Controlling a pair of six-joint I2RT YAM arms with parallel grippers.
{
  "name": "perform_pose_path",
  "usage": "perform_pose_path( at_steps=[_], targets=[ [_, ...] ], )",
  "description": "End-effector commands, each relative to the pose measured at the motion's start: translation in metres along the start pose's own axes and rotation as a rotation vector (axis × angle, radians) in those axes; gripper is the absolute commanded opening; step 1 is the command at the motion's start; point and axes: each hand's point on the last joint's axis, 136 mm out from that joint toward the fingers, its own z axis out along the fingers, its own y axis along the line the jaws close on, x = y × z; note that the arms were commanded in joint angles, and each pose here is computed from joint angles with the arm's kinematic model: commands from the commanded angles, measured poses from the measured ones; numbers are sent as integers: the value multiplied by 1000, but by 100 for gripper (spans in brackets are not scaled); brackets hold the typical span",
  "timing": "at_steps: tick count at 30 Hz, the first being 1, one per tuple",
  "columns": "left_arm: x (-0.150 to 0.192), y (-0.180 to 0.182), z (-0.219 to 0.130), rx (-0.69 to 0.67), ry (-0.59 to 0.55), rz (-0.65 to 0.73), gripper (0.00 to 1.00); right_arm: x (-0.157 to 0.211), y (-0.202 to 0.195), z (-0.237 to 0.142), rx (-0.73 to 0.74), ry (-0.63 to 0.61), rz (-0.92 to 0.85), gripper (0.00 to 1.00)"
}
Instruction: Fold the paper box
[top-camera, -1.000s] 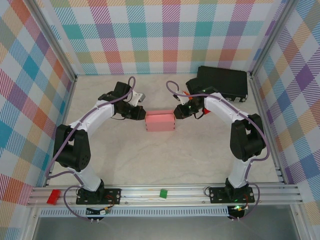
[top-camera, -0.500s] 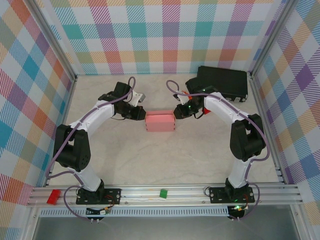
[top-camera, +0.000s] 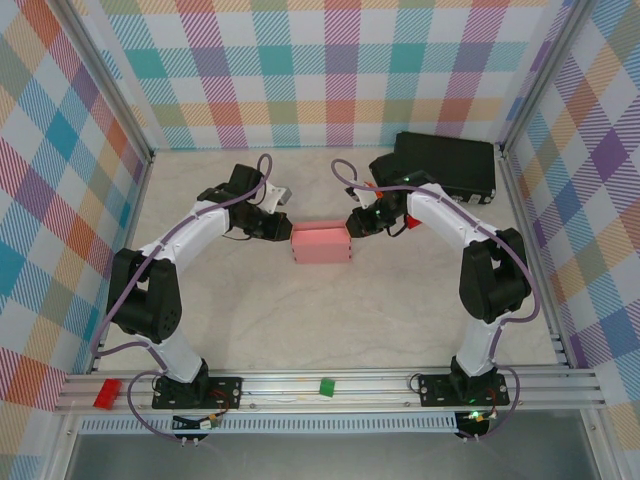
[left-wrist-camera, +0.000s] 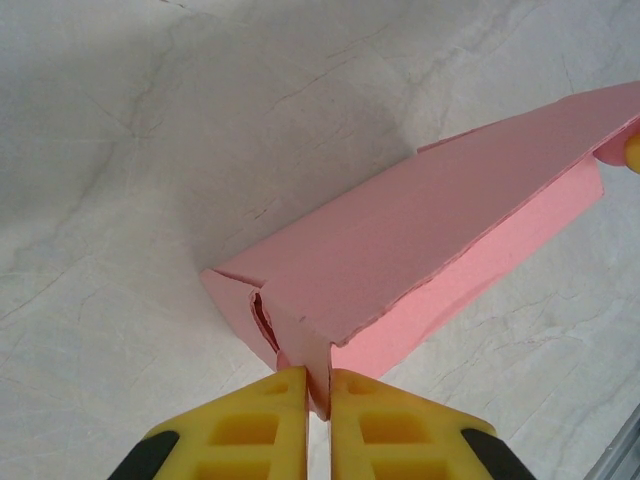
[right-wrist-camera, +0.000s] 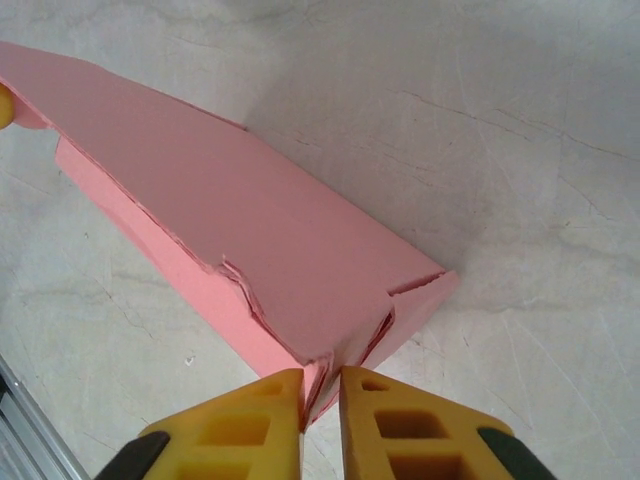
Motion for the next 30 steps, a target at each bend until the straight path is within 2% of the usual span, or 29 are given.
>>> perform_pose_path(
  at_steps=[1,15,30],
  targets=[
    [13,-3,9,9,51,-7,12,-4,10,1,-18,6,6,15],
    [14,-3,12,7,62,-8,12,-4,12,5,-23,13,26,11],
    [15,-3,13,3,68,-6,12,-6,14,6,-40,21,42,17]
  ],
)
